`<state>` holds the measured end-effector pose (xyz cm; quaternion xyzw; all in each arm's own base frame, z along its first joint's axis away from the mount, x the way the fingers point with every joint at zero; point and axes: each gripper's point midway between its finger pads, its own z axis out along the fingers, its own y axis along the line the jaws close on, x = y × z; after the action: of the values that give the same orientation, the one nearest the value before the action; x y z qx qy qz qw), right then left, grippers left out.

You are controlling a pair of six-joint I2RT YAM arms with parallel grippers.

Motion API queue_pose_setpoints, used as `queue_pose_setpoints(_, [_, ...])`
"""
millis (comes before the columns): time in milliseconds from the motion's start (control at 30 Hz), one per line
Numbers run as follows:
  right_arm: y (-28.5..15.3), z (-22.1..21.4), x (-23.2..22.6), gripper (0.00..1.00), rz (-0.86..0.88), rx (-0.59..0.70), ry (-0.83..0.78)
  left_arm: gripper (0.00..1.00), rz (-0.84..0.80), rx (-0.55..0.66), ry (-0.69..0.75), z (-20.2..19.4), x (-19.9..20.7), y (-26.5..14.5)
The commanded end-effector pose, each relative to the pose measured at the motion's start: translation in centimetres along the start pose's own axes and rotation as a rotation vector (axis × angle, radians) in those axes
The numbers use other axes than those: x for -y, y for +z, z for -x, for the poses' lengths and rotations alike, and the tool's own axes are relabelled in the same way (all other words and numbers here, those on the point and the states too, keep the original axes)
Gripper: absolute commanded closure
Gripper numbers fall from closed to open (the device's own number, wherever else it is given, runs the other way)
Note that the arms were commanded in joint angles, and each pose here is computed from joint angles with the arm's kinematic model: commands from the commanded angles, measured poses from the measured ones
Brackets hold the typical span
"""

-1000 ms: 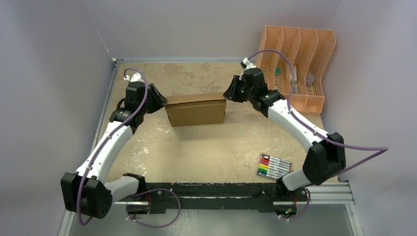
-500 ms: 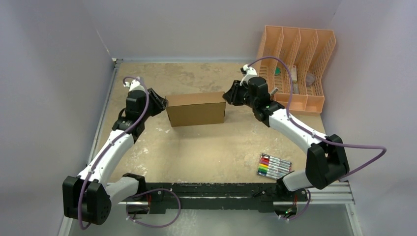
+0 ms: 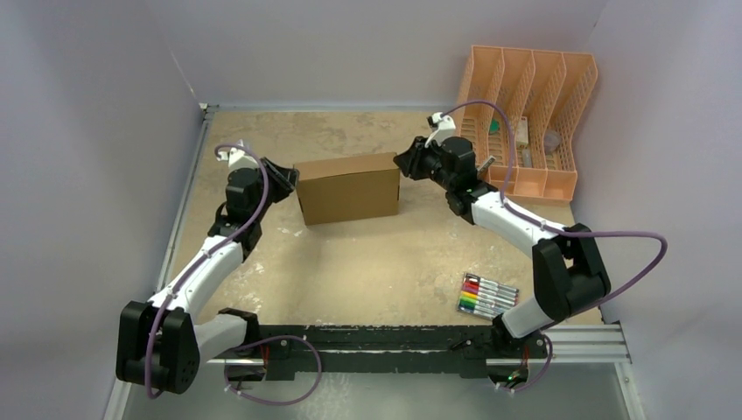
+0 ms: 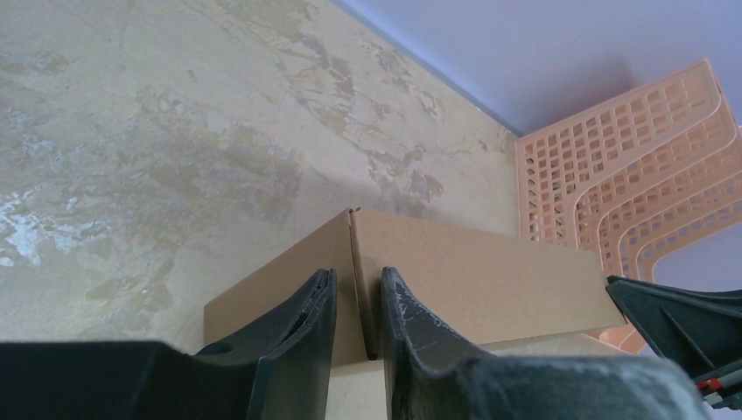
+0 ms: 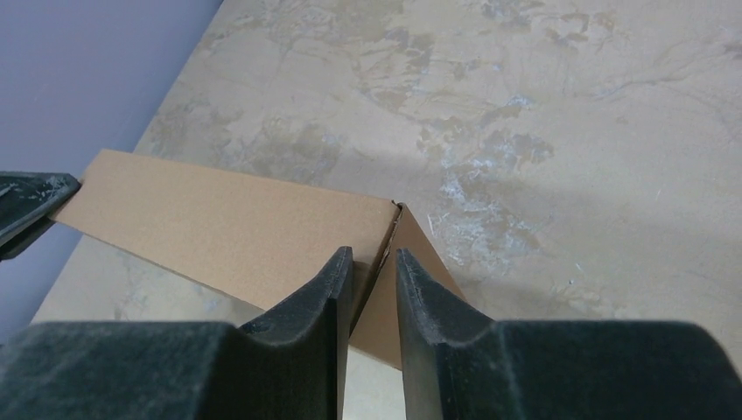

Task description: Fold the paper box

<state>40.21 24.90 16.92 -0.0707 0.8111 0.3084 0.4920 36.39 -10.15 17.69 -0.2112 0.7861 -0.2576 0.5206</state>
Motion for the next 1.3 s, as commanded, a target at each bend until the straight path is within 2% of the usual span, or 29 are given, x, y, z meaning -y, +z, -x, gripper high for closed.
queue_pose_setpoints(0, [-5.1, -16.3, 2.3, 0.73, -0.052, -0.628, 0.034, 0.76, 0.228, -0.437, 0.046, -11.2, -7.4, -2.7])
queue_pose_setpoints(233, [-3.2, -10.6, -1.2, 0.67, 0.071, -0.557, -0.009, 0.75, 0.125, -0.392, 0.063, -8.3, -3.9, -2.0])
queue_pose_setpoints(400, [-4.0, -9.7, -2.2, 0.67, 0.107, -0.53, -0.011, 0.73, 0.103, -0.394, 0.056, -8.2, -3.4, -3.7])
queue_pose_setpoints(600, [-6.5, -10.6, -2.9, 0.67, 0.138, -0.503, 0.013, 0.69, 0.094, -0.373, 0.051, -7.5, -2.9, -5.8])
queue_pose_setpoints(767, [-8.3, -11.4, -2.4, 0.67, 0.103, -0.48, 0.032, 0.68, 0.064, -0.374, 0.06, -7.2, -2.2, -7.2])
queue_pose_setpoints(967, [-10.8, -10.7, -1.3, 0.65, 0.008, -0.349, 0.076, 0.65, 0.028, -0.377, 0.038, -8.2, -2.1, -9.9])
queue_pose_setpoints(1267, [-14.7, -7.6, 0.0, 0.51, -0.143, -0.231, 0.056, 0.5, 0.006, -0.251, 0.034, -5.7, -0.5, -13.0])
